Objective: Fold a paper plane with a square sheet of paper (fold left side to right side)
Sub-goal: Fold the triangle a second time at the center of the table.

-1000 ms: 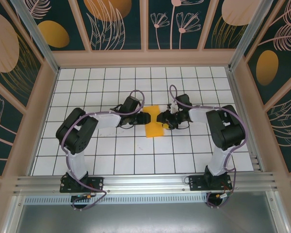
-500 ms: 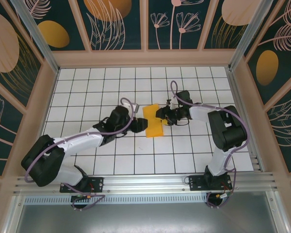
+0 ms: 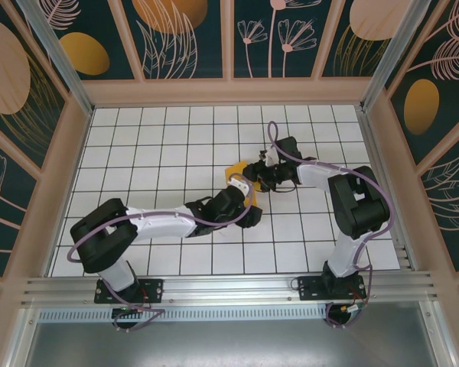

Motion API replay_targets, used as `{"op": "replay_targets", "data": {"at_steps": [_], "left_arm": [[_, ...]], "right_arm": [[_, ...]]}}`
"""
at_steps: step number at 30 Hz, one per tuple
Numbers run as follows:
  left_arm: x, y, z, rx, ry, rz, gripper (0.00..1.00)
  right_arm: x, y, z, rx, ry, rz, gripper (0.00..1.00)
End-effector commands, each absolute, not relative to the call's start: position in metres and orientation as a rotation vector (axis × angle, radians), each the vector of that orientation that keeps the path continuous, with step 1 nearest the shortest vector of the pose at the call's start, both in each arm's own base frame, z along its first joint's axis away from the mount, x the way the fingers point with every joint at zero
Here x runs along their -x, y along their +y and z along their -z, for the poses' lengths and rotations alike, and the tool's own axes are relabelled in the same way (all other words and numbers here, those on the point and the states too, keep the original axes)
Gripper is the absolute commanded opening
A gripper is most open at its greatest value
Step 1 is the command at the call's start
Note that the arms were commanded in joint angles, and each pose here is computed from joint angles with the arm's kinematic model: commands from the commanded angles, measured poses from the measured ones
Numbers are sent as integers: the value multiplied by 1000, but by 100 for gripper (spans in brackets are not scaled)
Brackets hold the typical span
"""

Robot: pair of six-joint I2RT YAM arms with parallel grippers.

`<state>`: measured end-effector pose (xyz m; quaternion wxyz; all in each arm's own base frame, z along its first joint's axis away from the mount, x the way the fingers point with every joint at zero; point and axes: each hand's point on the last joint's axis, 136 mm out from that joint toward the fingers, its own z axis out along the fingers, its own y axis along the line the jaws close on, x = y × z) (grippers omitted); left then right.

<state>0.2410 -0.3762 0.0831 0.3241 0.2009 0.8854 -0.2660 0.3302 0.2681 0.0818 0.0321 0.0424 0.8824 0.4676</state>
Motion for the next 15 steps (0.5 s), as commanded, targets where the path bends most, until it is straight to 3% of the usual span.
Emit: {"op": "replay_targets", "data": {"at_steps": [1,9,15], "left_arm": [[-252,-376,-84,-534,2316,553,74],[-263,-379,-64,-542,2354,344,74],[-267,-376,-59,-537,2360,250,68]], "right_arm": [[-332,274,-98,-112,2684,-1476,48],[-332,277,-95,-118,2692,-1476,48],[-332,277,-93,-124,2698,-1471,49]]}}
